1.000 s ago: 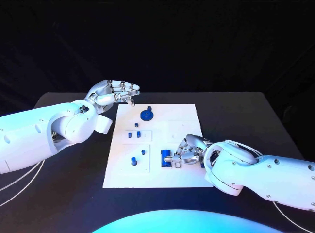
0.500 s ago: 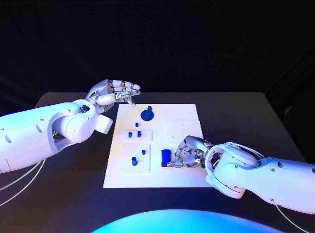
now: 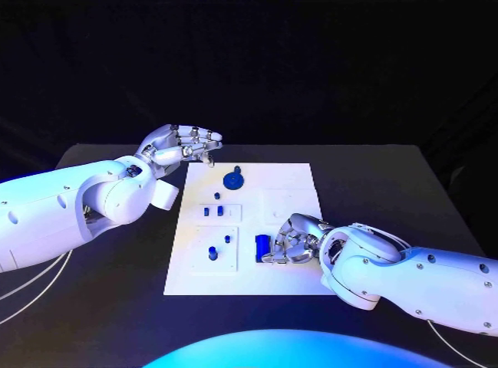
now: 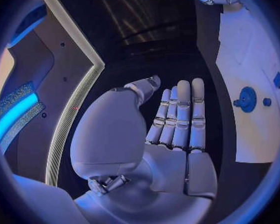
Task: Assemble the parts on the task board
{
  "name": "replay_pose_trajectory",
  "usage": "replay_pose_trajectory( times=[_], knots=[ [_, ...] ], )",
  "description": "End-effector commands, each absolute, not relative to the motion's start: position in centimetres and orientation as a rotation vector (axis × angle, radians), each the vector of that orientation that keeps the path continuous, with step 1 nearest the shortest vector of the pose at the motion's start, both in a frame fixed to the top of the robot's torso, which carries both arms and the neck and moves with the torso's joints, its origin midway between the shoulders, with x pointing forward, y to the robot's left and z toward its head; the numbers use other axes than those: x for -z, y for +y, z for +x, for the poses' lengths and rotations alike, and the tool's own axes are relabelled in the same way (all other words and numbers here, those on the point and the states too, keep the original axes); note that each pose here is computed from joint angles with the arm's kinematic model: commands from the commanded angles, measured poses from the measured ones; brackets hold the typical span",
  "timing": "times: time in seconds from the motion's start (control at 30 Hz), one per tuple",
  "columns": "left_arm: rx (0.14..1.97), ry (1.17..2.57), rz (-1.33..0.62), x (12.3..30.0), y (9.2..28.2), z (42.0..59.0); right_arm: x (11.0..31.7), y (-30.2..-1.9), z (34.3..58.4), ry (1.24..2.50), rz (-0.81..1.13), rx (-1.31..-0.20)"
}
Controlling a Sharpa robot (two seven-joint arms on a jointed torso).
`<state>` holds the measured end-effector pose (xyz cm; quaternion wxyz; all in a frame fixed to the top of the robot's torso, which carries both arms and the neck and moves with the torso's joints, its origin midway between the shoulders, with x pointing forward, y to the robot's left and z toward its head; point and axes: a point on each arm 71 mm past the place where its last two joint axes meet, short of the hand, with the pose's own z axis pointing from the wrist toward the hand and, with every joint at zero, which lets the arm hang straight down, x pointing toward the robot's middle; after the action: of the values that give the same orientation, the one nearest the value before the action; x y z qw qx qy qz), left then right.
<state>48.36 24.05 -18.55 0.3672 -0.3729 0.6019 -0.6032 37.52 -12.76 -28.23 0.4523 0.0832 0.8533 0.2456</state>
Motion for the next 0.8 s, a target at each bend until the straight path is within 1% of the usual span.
replay_pose_trajectory(
  times=[0.03, 0.43, 0.5, 0.63, 0.8],
  knots=[
    [1.567, 1.547, -0.956, 18.5, 23.9, 48.3, 28.4, -12.9, 37.6, 2.099, 0.188, -0.582],
    [1.559, 1.537, -0.958, 18.4, 24.1, 48.3, 27.9, -13.3, 37.0, 2.081, 0.186, -0.629],
    [1.558, 1.536, -0.958, 18.4, 24.1, 48.3, 27.7, -13.6, 36.9, 2.059, 0.194, -0.663],
    [1.556, 1.531, -0.957, 18.4, 24.2, 48.3, 27.0, -14.3, 36.9, 1.981, 0.239, -0.772],
    [1.555, 1.529, -0.957, 18.4, 24.2, 48.4, 26.3, -15.5, 36.7, 1.908, 0.287, -0.844]
  ],
)
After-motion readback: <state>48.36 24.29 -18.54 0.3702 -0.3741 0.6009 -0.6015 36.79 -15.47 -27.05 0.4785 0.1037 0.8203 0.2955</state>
